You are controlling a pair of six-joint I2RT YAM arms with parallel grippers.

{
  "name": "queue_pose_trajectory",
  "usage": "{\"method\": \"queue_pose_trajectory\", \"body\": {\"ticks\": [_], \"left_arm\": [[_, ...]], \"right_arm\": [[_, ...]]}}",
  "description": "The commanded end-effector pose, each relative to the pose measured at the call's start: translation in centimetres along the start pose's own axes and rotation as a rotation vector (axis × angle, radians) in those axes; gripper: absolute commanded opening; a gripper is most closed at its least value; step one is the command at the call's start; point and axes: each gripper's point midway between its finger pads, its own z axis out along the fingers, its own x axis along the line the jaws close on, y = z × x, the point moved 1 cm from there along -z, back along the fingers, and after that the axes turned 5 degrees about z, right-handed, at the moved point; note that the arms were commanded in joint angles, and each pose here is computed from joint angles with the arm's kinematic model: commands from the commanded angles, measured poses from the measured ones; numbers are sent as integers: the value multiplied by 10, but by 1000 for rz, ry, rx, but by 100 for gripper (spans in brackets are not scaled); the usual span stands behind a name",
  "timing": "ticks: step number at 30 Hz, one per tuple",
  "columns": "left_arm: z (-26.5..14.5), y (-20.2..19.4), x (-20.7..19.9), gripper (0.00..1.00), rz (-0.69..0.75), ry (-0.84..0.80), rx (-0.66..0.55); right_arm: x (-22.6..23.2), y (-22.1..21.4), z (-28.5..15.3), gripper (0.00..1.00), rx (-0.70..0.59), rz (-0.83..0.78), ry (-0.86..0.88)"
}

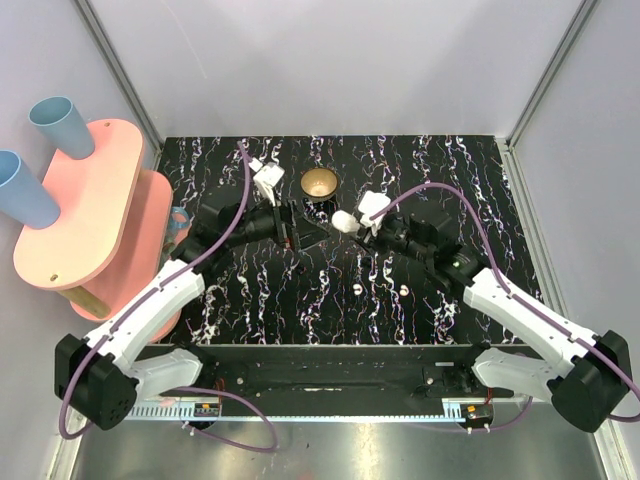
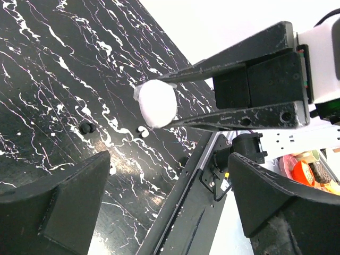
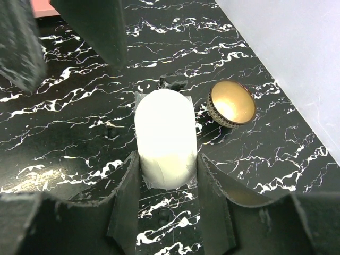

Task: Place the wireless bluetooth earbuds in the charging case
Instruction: Pass from the right arm to the left

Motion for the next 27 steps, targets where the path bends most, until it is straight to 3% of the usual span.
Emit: {"method": "queue_pose_trajectory", "body": {"ticks": [1,17,27], "left_arm": [[10,25,-5,96,22,7,-74],[36,26,7,77,-38,27,-67],[44,19,2,61,-41,-5,-33]], "right_arm": [[-1,18,4,11,-49,-24,-18],[8,17,11,12,-57,4,-12],[10,17,13,12,-60,9,-6]]}}
